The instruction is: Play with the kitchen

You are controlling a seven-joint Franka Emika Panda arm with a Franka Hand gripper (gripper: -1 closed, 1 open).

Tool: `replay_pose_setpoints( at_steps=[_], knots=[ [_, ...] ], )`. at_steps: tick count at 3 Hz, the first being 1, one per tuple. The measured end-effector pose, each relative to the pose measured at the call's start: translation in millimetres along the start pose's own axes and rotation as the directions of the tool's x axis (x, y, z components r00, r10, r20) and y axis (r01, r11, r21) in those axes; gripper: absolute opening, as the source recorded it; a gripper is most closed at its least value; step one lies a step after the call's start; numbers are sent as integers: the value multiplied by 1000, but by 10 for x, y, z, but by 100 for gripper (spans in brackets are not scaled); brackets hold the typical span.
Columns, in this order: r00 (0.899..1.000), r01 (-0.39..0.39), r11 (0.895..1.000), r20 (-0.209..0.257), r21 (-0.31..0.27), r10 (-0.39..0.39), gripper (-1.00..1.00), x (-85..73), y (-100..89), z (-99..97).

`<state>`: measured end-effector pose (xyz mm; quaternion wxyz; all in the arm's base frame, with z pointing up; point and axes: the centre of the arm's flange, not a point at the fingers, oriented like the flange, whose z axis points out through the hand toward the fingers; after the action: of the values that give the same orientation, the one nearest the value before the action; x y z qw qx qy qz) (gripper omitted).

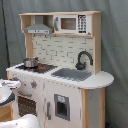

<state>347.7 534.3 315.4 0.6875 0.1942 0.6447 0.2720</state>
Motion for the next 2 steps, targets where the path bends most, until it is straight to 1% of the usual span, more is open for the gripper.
replay_pose_setpoints(
  at_steps=[1, 2],
  knots=[
    [996, -88, 996, -29, 2, 88, 100, 48, -12, -26],
    [982, -182, 983, -43, 13, 182, 100, 120, -62, -46]
  ],
)
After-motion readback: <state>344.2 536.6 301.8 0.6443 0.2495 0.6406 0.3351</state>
